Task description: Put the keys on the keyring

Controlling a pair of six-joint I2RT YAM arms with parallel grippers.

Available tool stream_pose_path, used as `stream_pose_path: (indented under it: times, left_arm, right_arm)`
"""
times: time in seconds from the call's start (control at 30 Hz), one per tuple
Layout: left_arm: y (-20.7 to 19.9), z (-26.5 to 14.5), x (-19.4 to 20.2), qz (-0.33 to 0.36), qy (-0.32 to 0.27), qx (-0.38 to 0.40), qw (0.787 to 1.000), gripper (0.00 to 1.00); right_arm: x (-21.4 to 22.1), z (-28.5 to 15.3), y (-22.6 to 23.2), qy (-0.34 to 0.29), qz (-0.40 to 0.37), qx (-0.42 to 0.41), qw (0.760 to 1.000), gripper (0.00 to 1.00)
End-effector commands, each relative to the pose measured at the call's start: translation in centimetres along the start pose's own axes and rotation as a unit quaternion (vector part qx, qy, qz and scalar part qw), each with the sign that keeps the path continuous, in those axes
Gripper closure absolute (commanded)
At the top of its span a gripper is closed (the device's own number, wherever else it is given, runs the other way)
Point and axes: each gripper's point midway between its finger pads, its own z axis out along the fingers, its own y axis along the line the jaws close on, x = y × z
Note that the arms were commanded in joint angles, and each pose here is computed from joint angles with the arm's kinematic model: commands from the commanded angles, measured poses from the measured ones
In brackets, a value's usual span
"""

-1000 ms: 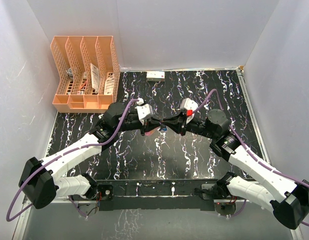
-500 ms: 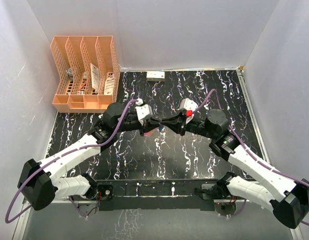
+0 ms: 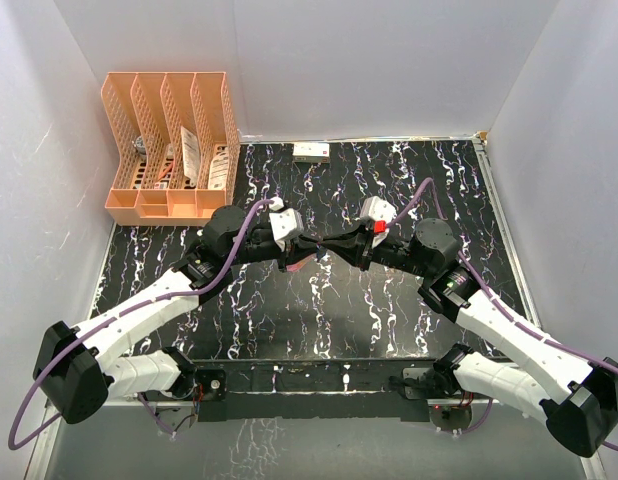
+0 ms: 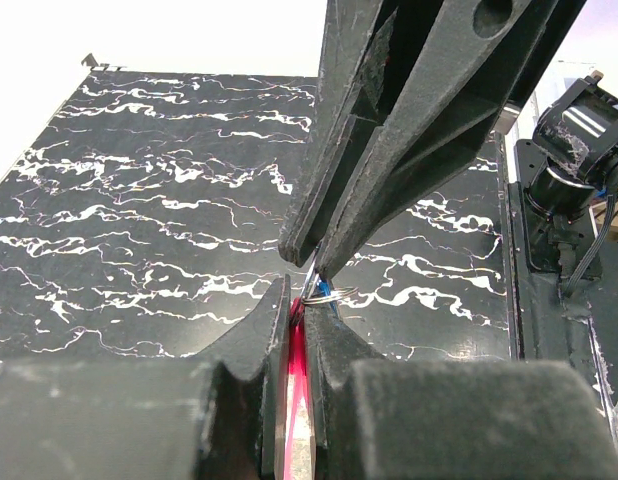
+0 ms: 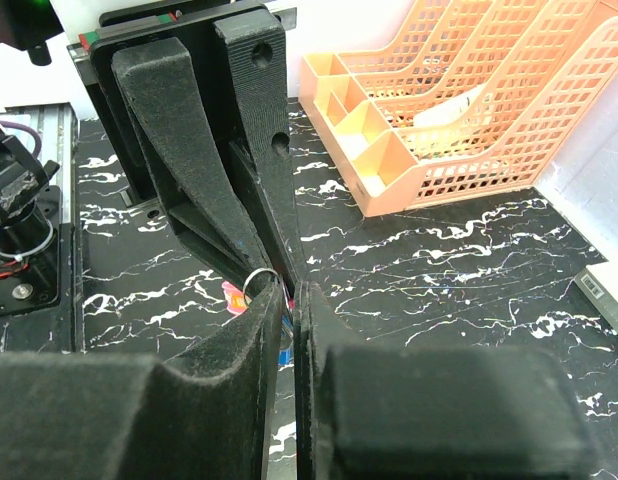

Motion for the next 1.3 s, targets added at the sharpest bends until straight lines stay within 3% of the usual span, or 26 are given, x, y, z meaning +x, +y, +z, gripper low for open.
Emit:
stream_pose_path:
  times: [0.0,0.73,1.0,1.27]
  left_arm:
    - [1.4,-0.8,-5.1,0.04,-0.06,-0.032,0.997,1.0]
    - [1.8,-1.1,-5.9,0.034,-0.075,-0.05,0.995,1.0]
    - [1.9,-1.3,-6.2,0.035,-0.079,-0.056,0.995,1.0]
    - [1.6,-1.3,-6.3,0.034,-0.081,-0.048,0.995,1.0]
  right_arm:
    - [-1.7,0.3,1.3,-0.021,-0.002,-0.034,0.999,0.92]
    - [-1.1,0.3,1.2,-0.017,0.002,-0.03,0.999,0.91]
    - [-0.7,0.4,1.2,-0.014,0.005,-0.029,0.999,0.84]
    - [-0.8,0.6,1.1,-0.017,0.004,-0.028,0.999,0.88]
